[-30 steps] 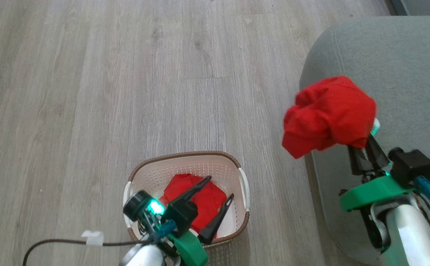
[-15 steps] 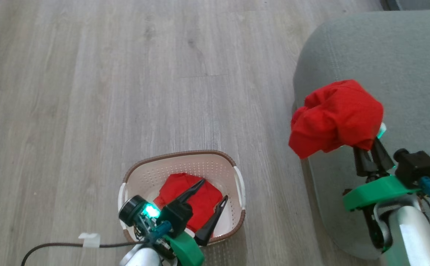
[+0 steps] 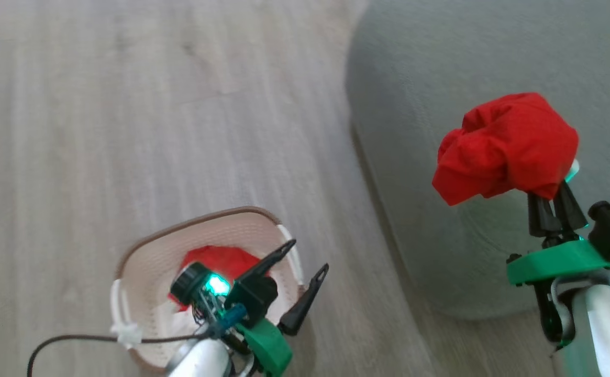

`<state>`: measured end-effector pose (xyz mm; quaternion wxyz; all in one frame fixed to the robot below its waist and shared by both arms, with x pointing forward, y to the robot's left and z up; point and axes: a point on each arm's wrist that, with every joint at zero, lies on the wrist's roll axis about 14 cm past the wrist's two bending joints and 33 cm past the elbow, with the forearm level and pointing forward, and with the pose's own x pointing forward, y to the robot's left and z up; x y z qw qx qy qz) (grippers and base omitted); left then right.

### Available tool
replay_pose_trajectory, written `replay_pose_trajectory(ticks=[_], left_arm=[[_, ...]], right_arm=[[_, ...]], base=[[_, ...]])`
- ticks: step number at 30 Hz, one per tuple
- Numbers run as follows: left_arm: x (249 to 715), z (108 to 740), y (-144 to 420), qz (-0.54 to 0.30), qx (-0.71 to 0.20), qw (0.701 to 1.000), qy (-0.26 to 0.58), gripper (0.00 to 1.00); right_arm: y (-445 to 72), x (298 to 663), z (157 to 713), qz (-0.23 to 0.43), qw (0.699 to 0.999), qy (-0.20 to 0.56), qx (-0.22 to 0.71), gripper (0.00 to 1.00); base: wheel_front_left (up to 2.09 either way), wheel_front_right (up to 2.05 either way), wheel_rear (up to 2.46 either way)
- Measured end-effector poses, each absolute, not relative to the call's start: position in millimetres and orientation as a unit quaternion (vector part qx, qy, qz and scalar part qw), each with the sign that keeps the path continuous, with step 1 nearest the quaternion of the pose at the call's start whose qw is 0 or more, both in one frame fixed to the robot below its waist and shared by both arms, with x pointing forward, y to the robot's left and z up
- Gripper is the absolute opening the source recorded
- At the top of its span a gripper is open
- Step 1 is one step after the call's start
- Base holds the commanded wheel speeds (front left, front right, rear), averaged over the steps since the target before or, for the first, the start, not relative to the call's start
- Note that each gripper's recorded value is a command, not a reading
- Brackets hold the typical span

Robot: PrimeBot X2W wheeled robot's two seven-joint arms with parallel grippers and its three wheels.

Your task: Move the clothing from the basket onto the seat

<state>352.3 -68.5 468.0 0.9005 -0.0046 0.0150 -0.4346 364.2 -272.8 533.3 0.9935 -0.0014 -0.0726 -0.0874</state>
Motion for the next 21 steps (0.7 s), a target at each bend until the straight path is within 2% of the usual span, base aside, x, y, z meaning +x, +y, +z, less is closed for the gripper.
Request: replay_pose_trajectory(ticks=[15, 21], left_arm=[[329.2, 455.5, -142.2, -0.563, -0.014, 0.826, 0.018, 1.0], [314.1, 446.7, -157.6, -0.601, -0.015, 0.798, 0.025, 1.0]], right_arm=[[-356.3, 287.6, 541.6, -0.244, 0.967, -0.067, -0.031, 0.0], [-371.7, 271.2, 541.7, -0.278, 0.958, -0.059, -0.043, 0.0]], base=[[0.0, 0.0, 0.0], [0.0, 0.0, 0.0]])
